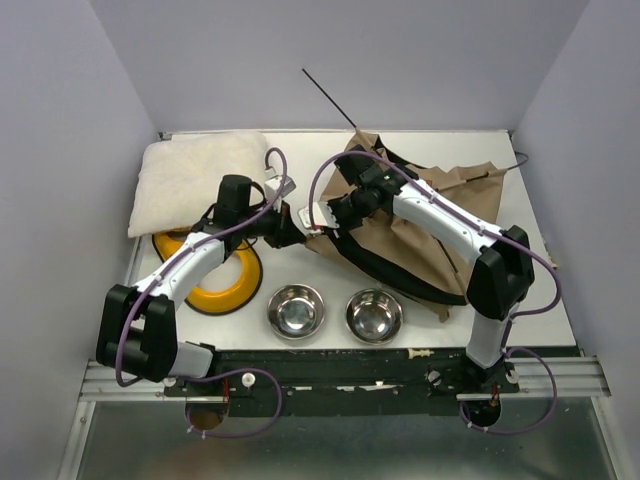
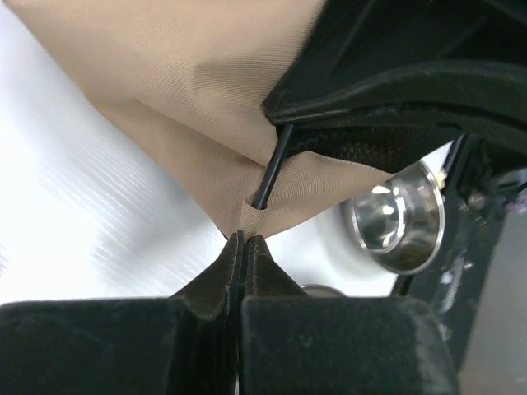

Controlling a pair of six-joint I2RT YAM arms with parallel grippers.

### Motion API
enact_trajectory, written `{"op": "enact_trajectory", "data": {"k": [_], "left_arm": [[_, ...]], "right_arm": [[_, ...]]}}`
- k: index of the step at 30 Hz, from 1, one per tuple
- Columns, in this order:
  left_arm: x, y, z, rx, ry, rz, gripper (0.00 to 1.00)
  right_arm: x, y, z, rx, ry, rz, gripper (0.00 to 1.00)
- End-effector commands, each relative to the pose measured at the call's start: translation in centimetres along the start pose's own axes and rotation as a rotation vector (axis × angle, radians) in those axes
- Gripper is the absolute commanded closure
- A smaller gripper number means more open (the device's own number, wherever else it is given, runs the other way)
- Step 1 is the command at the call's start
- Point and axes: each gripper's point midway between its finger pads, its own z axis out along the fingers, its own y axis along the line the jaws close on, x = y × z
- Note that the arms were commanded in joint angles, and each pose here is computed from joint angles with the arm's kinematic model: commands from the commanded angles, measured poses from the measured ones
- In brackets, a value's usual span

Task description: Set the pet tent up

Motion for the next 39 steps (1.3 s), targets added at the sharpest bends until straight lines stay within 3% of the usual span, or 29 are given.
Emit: {"op": "enact_trajectory", "data": {"k": [1, 5, 10, 21, 31, 39], "left_arm": [[-4.8, -3.9, 0.0, 0.111, -0.142, 0.437, 1.0], [-4.8, -5.1, -0.1, 0.223, -0.121, 0.5, 0.98], [-4.9, -5.3, -1.4, 0.251, -0.16, 0.462, 0.73], [-0.1, -3.6, -3.4, 0.201, -0.042, 0.487, 0.51], [-1.4, -1.7, -1.2, 0.172, -0.076, 0.49, 0.51], [-2.9, -1.6, 0.2, 0.181, -0.122, 0.464, 0.58]], "right_arm": [[-2.8, 1.4, 0.8, -0.061, -0.111, -0.047, 0.99], [-2.9, 1.4, 0.7, -0.068, -0.115, -0.034, 0.99], [-2.5, 0.9, 0.1, -0.047, -0.101, 0.0, 0.99], [-2.8, 0.0, -0.6, -0.021, -0.114, 0.02, 0.99], [-4.0, -0.6, -1.4, -0.005, -0.156, 0.025, 0.99], [-4.2, -0.5, -1.6, -0.005, -0.165, 0.025, 0.99]]}}
